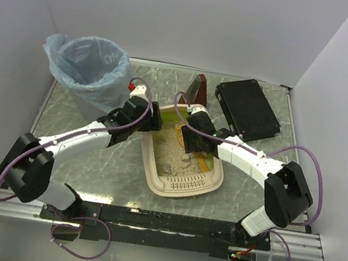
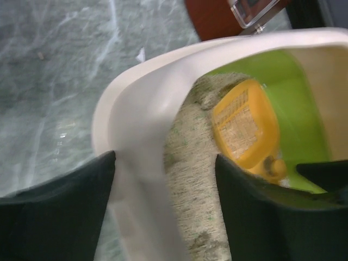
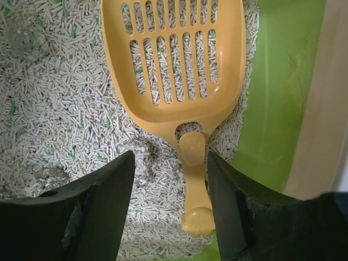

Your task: Clean the litter box

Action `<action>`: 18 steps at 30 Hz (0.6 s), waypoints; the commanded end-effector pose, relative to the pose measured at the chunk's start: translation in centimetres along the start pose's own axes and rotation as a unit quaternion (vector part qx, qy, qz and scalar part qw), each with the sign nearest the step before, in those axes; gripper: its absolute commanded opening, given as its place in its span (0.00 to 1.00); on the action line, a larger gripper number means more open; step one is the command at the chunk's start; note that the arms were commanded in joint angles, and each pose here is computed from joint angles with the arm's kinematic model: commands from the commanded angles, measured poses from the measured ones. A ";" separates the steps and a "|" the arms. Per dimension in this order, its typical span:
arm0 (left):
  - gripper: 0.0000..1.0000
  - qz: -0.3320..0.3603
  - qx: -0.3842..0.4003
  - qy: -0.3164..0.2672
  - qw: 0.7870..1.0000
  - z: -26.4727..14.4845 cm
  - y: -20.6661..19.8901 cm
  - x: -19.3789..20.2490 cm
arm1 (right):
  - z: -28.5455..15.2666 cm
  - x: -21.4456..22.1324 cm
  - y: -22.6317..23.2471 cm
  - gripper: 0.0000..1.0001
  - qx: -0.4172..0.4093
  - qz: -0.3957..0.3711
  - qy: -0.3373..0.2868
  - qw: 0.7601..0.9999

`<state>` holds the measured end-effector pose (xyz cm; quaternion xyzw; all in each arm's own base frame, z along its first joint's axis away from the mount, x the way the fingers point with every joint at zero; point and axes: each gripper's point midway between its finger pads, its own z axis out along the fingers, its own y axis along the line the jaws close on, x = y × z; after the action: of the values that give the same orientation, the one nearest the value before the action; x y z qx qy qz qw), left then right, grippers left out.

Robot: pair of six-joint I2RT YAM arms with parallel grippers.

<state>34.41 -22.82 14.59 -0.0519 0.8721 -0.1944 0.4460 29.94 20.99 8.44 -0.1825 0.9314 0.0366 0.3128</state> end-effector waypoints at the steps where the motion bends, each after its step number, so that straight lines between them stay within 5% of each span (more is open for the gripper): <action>1: 0.88 -0.012 0.035 -0.040 0.998 -0.7 -2.9 -3.8 | 0.0 -0.2 -1.3 0.61 0.049 0.038 0.000 0.998; 3: 0.99 -0.014 0.030 -0.043 0.999 -1.3 -2.9 -4.4 | 0.3 0.4 -1.8 0.61 0.068 0.051 0.014 0.996; 13: 0.97 -0.039 0.049 -0.069 0.996 -7.6 -2.3 -5.8 | 1.8 0.6 -1.2 0.52 0.068 0.082 0.007 0.994; 18: 0.97 -0.026 0.117 -0.068 0.990 -11.1 -3.5 -5.2 | 2.1 0.1 -1.0 0.26 0.059 0.078 -0.009 0.995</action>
<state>30.73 -20.81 24.92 -0.0676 0.8171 -0.2643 0.5079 30.32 19.93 5.78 -0.1047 0.9495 -0.0032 0.2959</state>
